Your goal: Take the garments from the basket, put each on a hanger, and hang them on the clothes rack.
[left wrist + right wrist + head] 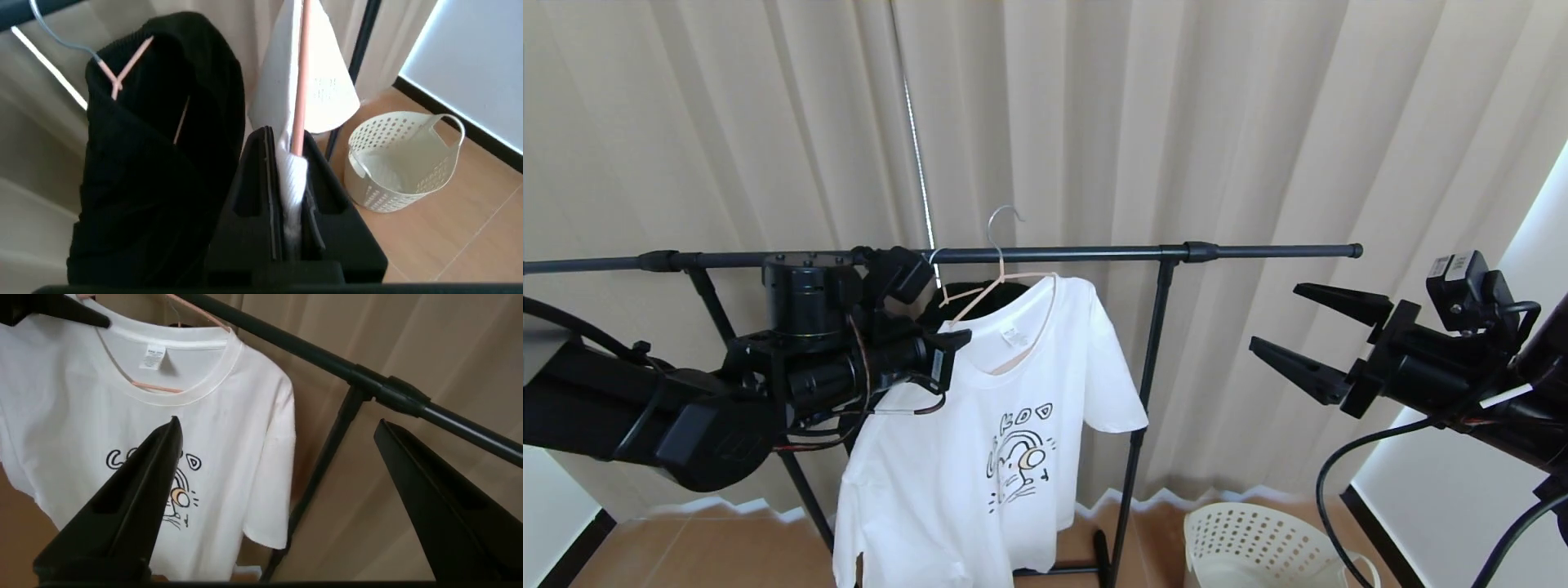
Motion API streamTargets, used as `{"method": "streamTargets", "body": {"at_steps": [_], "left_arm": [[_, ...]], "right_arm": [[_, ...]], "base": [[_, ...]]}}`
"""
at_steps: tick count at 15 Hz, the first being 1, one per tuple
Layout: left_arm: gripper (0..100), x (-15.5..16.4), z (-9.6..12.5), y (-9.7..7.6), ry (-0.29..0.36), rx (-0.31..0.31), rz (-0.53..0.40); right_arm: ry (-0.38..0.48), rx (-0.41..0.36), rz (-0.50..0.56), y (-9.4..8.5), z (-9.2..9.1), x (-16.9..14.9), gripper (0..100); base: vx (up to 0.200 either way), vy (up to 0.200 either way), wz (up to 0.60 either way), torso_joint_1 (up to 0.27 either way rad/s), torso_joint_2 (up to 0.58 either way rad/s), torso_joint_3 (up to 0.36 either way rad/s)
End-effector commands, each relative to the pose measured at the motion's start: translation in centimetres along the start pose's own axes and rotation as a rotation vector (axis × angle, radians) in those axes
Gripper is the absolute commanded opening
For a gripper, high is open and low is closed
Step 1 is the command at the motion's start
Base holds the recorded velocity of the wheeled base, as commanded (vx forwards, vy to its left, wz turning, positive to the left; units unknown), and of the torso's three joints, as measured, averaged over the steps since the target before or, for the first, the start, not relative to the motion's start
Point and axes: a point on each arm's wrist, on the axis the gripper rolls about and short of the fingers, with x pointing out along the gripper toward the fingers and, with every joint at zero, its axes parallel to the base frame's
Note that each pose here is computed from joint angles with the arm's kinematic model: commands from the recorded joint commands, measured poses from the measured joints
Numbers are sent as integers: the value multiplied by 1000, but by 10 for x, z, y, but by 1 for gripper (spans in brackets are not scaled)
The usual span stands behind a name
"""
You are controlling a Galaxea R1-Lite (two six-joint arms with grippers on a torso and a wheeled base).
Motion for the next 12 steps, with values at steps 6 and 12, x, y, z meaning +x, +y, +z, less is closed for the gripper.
{"method": "streamTargets", "body": {"at_steps": [6,12], "left_arm": [[0,36,4,-9,45,-148,48],[0,56,-4,-4,58,-195,64]], "right_arm": [[5,3,-2,0,-2,0,100],[9,6,-1,0,-3,0,100]], "base": [[0,0,0,0,0,0],[0,0,0,0,0,0]]}}
